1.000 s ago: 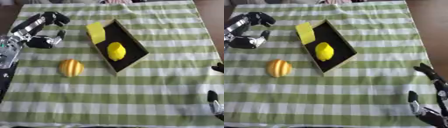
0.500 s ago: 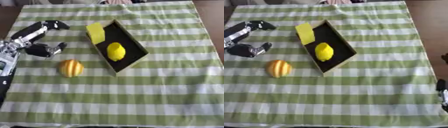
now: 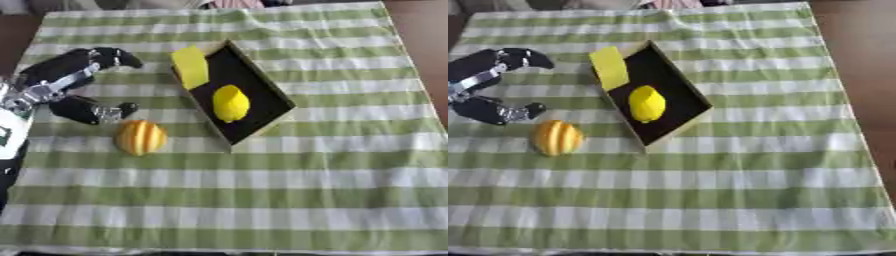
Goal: Pick up objects on the table and place them in the box.
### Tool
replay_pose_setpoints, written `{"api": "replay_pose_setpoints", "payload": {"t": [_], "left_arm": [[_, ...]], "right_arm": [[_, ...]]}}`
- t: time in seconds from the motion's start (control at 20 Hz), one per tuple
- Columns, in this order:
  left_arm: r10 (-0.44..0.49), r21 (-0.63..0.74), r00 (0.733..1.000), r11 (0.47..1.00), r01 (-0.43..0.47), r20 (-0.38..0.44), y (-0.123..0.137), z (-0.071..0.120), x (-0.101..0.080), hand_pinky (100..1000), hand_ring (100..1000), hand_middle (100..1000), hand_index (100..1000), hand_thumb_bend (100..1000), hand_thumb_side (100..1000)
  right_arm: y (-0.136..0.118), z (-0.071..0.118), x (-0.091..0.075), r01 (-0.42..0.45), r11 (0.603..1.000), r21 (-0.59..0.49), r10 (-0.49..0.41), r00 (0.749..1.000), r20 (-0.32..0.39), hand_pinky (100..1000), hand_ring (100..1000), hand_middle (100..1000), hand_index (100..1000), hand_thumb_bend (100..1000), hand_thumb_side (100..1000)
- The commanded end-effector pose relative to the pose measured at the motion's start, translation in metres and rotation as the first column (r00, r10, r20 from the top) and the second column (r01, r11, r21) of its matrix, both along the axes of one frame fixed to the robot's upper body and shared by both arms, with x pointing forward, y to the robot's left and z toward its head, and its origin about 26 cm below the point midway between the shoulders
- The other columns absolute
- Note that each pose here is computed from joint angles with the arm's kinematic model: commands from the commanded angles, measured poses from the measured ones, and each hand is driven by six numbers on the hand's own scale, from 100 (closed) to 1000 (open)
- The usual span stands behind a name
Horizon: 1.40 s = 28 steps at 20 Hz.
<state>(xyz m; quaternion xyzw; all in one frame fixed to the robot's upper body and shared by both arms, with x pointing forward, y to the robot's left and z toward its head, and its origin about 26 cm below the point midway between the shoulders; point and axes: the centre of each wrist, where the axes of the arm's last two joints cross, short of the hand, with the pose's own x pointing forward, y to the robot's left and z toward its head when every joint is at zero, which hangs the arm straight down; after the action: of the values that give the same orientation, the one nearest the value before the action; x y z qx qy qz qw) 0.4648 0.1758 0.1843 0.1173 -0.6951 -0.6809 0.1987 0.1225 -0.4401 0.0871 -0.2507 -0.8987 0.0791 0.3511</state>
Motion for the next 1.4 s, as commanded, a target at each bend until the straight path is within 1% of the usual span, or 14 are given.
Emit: {"api": "replay_pose_setpoints", "payload": {"t": [0.05, 0.1, 0.25, 0.3, 0.45, 0.65, 0.75, 1.05, 1.15, 1.25, 1.35, 1.4], "left_arm": [[-0.248, 0.314, 0.969, 0.920, 0.235, -0.001, -0.001, 0.005, 0.000, 933, 918, 813, 921, 380, 537], [-0.248, 0.320, 0.969, 0.917, 0.238, -0.010, -0.002, 0.003, 0.000, 932, 916, 811, 921, 381, 516], [-0.251, 0.337, 0.967, 0.908, 0.248, -0.034, -0.004, -0.002, 0.000, 926, 910, 808, 924, 393, 388], [-0.252, 0.344, 0.967, 0.905, 0.251, -0.043, -0.004, -0.003, 0.000, 926, 910, 808, 925, 400, 365], [-0.247, 0.372, 0.966, 0.892, 0.256, -0.072, -0.003, -0.007, 0.000, 925, 908, 807, 925, 456, 188], [-0.239, 0.392, 0.966, 0.883, 0.259, -0.100, 0.000, -0.011, 0.001, 925, 906, 808, 925, 477, 212], [-0.235, 0.402, 0.965, 0.877, 0.262, -0.117, 0.001, -0.013, 0.002, 924, 905, 807, 924, 466, 210], [-0.219, 0.430, 0.963, 0.863, 0.266, -0.158, 0.004, -0.021, 0.005, 921, 901, 802, 921, 408, 199], [-0.213, 0.433, 0.963, 0.862, 0.265, -0.165, 0.006, -0.022, 0.006, 920, 900, 801, 920, 392, 197], [-0.204, 0.444, 0.963, 0.857, 0.262, -0.176, 0.009, -0.023, 0.008, 916, 897, 796, 915, 352, 193], [-0.197, 0.449, 0.963, 0.855, 0.261, -0.184, 0.011, -0.023, 0.010, 916, 896, 795, 912, 348, 195], [-0.196, 0.444, 0.963, 0.857, 0.260, -0.185, 0.012, -0.022, 0.011, 914, 893, 792, 908, 323, 193]], "right_arm": [[-0.003, 0.013, 0.004, -0.019, 1.000, -0.010, 0.019, 1.000, 0.020, 1000, 1000, 841, 1000, 100, 470], [-0.004, 0.014, 0.004, -0.017, 1.000, -0.004, 0.017, 1.000, 0.017, 1000, 1000, 841, 1000, 100, 470], [-0.005, 0.016, 0.004, -0.013, 1.000, 0.012, 0.013, 1.000, 0.011, 1000, 1000, 838, 1000, 100, 470], [-0.006, 0.016, 0.004, -0.012, 1.000, 0.016, 0.012, 1.000, 0.010, 1000, 1000, 837, 1000, 100, 470], [-0.007, 0.018, 0.004, -0.012, 1.000, 0.024, 0.012, 1.000, 0.005, 1000, 1000, 836, 1000, 100, 470], [-0.007, 0.019, 0.005, -0.011, 0.999, 0.036, 0.011, 1.000, -0.003, 1000, 1000, 833, 1000, 100, 470], [-0.008, 0.019, 0.005, -0.011, 0.999, 0.041, 0.011, 1.000, -0.007, 1000, 1000, 832, 1000, 100, 470], [-0.007, 0.019, 0.006, -0.011, 0.999, 0.042, 0.012, 1.000, -0.020, 1000, 1000, 828, 1000, 100, 470], [-0.007, 0.019, 0.006, -0.008, 0.999, 0.045, 0.009, 1.000, -0.028, 1000, 1000, 827, 1000, 100, 470], [-0.006, 0.018, 0.005, -0.003, 0.999, 0.043, 0.004, 0.999, -0.038, 1000, 1000, 826, 1000, 100, 470], [-0.006, 0.017, 0.005, 0.002, 0.999, 0.041, 0.000, 0.999, -0.046, 1000, 1000, 826, 1000, 100, 470], [-0.006, 0.016, 0.005, 0.004, 0.999, 0.041, -0.002, 0.999, -0.050, 1000, 1000, 825, 1000, 100, 470]]}}
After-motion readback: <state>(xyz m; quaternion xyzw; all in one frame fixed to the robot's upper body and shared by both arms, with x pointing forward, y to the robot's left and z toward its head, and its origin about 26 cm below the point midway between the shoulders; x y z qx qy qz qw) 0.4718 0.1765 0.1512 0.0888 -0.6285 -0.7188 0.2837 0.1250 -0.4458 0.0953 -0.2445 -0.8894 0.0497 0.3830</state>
